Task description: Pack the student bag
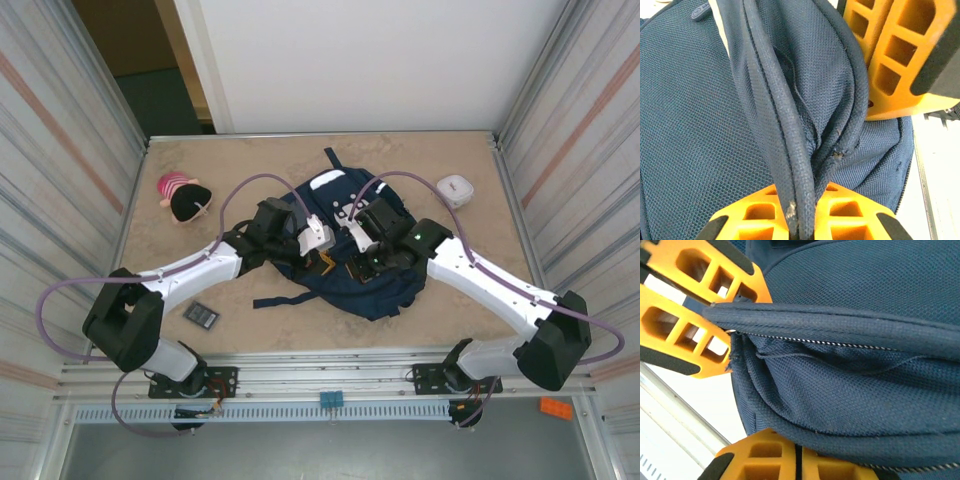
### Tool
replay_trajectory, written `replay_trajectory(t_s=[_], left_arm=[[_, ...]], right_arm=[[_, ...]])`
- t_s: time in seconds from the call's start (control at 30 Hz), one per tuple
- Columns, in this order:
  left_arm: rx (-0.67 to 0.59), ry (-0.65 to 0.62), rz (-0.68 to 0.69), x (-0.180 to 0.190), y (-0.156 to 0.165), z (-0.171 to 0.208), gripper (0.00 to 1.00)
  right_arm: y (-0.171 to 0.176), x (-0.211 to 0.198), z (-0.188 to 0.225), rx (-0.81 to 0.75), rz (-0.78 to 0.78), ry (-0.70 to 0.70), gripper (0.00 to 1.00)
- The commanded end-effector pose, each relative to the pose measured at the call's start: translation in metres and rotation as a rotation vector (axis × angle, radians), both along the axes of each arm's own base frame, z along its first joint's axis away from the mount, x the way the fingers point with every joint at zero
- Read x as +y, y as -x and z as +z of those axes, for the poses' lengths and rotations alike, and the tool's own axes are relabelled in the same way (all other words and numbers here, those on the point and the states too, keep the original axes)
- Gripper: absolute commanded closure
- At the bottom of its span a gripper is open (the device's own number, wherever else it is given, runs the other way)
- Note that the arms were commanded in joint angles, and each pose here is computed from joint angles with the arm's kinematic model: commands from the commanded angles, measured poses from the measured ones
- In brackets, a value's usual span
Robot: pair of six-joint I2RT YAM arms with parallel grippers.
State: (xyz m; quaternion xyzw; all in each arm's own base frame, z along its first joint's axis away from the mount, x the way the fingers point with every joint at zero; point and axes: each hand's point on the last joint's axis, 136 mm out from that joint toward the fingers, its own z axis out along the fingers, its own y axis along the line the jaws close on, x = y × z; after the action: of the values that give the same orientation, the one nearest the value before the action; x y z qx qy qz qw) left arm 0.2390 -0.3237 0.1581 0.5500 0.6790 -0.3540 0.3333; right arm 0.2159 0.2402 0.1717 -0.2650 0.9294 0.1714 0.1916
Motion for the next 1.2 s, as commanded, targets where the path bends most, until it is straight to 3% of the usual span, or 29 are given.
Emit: replay_trajectory(t_s=[0.0,0.27,0.47,0.6,0.67,0.73,0.93,1.07,1.17], left_arm=[[-0.041,0.066,0.002,0.000,-0.004,0.030,0.98],[-0.061,-0.050,0.091,0.035,-0.019,0.007,0.97],[-0.061,-0.122,0.099,0.048,-0.017,-0.003,0.92],[0.019,-0.068,0.195,0.049,-0.016,0.011,0.59],[0.087,-0.019,0.332,0.054,-0.024,0.025,0.43],[0.192,0.030,0.530,0.065,-0.035,0.032,0.35],[0.558,0.214,1.050,0.108,-0.039,0.021,0.29],[0.889,0.272,1.191,0.108,-0.024,-0.009,0.27],[1.049,0.299,1.203,0.097,-0.018,-0.026,0.25]], right_arm=[[0.002,-0.016,0.006,0.003,-0.020,0.042,0.99],[-0.005,-0.068,0.012,0.026,-0.102,0.068,1.00],[-0.010,-0.073,0.018,0.033,-0.103,0.030,1.00],[-0.008,-0.058,0.017,0.067,-0.095,-0.046,1.00],[-0.008,-0.053,0.017,0.070,-0.107,-0.081,1.00],[-0.009,-0.051,0.017,0.067,-0.127,-0.108,1.00],[-0.007,-0.041,0.013,0.084,-0.159,-0.175,1.00],[-0.002,-0.026,0.007,0.087,-0.150,-0.200,1.00],[0.003,-0.012,0.003,0.091,-0.132,-0.202,1.00]])
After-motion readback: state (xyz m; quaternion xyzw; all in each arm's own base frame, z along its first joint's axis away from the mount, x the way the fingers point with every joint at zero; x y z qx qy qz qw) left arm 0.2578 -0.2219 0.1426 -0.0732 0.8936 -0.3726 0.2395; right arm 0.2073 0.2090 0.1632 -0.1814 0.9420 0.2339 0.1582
